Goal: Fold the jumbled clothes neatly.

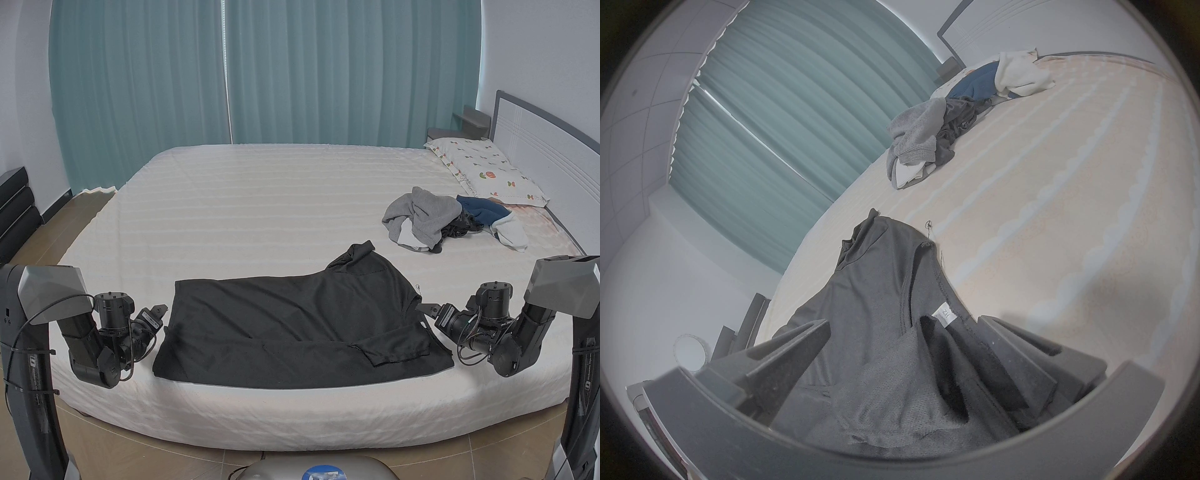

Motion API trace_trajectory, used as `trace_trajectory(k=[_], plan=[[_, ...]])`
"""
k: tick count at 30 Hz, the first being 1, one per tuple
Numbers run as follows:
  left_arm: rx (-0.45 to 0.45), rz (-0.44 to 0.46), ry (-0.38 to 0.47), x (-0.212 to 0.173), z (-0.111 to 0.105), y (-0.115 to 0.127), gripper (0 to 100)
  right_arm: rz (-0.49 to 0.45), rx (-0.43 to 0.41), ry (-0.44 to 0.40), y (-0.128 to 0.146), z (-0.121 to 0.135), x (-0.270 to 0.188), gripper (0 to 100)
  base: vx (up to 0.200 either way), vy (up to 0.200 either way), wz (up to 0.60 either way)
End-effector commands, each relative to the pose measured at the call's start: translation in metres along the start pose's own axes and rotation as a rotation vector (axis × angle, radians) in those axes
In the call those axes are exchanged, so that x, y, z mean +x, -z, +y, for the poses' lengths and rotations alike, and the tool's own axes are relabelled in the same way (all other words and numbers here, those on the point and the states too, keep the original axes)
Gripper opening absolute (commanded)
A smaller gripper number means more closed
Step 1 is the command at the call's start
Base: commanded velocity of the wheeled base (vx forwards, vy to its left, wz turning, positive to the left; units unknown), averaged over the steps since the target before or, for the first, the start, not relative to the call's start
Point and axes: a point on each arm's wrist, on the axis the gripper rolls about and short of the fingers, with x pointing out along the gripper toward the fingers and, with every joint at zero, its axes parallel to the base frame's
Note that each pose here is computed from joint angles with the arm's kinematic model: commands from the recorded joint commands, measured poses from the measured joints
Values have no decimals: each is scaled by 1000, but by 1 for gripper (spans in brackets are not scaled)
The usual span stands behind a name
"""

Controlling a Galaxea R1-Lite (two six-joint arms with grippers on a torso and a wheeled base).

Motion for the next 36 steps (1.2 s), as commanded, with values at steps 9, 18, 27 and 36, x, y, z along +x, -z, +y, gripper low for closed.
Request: trace_trajectory(k=[9,18,27,36], plan=[[-111,29,94,-20,-11,-18,100,2,16,3,0,-1,-4,100,156,0,0],[-113,75,121,-21,-7,-19,100,-4,14,-4,0,1,-5,100,111,0,0],[-27,237,183,-42,2,-41,100,8,9,-17,3,3,-12,100,0,0,0],[122,437,150,-31,-1,-39,100,23,10,-18,5,3,-13,100,0,0,0]])
